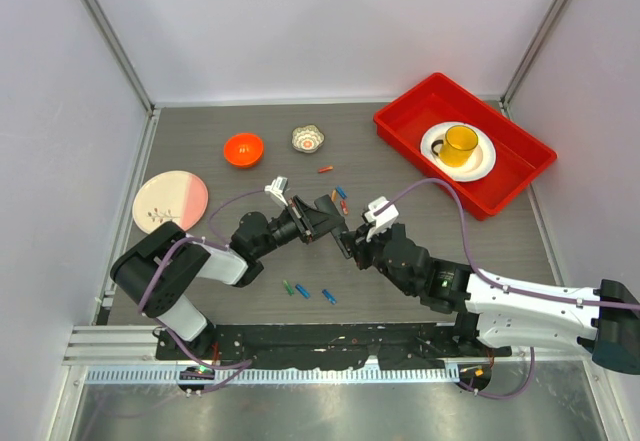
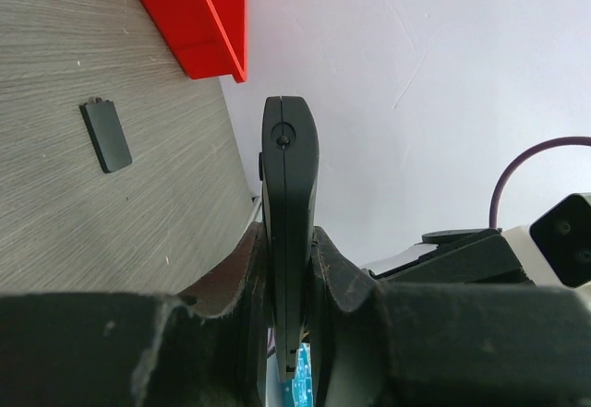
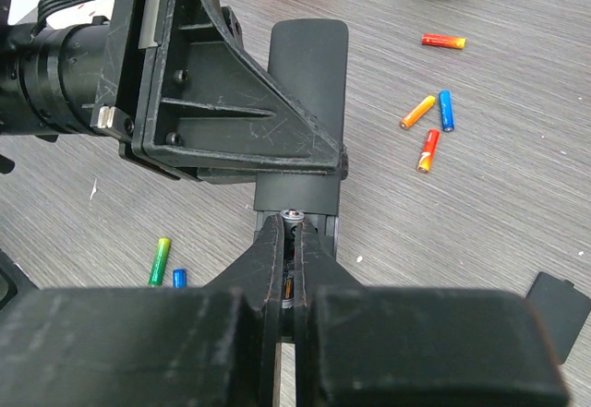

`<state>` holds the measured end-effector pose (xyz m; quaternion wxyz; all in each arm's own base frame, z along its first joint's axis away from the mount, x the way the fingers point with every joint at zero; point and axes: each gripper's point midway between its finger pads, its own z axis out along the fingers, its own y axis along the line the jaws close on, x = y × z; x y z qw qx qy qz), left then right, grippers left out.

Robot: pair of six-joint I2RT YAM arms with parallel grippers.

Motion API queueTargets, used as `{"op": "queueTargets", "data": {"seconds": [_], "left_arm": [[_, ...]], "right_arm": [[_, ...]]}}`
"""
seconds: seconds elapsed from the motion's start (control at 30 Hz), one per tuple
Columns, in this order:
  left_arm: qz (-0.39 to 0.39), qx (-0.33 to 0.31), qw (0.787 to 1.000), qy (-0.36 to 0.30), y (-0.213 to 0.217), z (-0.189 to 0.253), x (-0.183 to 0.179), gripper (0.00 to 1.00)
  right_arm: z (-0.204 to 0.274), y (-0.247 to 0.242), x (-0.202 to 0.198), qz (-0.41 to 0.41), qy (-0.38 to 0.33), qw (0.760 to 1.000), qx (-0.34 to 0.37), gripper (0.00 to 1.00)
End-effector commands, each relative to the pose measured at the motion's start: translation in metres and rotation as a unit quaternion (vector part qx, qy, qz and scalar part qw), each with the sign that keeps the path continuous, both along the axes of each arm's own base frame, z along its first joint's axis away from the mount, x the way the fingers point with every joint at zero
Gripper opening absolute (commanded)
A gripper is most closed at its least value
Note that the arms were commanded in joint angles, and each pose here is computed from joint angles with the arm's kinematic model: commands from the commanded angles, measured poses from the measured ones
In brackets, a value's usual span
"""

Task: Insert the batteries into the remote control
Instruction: Load the battery into the remote control.

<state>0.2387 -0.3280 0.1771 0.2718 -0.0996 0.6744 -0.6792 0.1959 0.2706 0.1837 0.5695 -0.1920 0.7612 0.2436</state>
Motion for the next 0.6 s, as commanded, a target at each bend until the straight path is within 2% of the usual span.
{"op": "queueTargets", "data": {"seconds": [0.0, 0.33, 0.57], "left_arm": [[-0.011, -0.099, 0.988, -0.115, 0.002, 0.075, -0.009, 0.0], [-0.01, -0.1, 0.988, -0.117, 0.001, 0.076, -0.008, 0.0], [-0.004, -0.103, 0.987, -0.125, 0.002, 0.081, -0.007, 0.0]], "right_arm": [[0.007, 0.008, -0.003, 0.009, -0.001, 1.0, 0.023, 0.01], [0.007, 0.013, -0.008, 0.021, 0.01, 0.999, 0.024, 0.01], [-0.008, 0.019, -0.02, 0.057, 0.048, 0.997, -0.021, 0.01]]}}
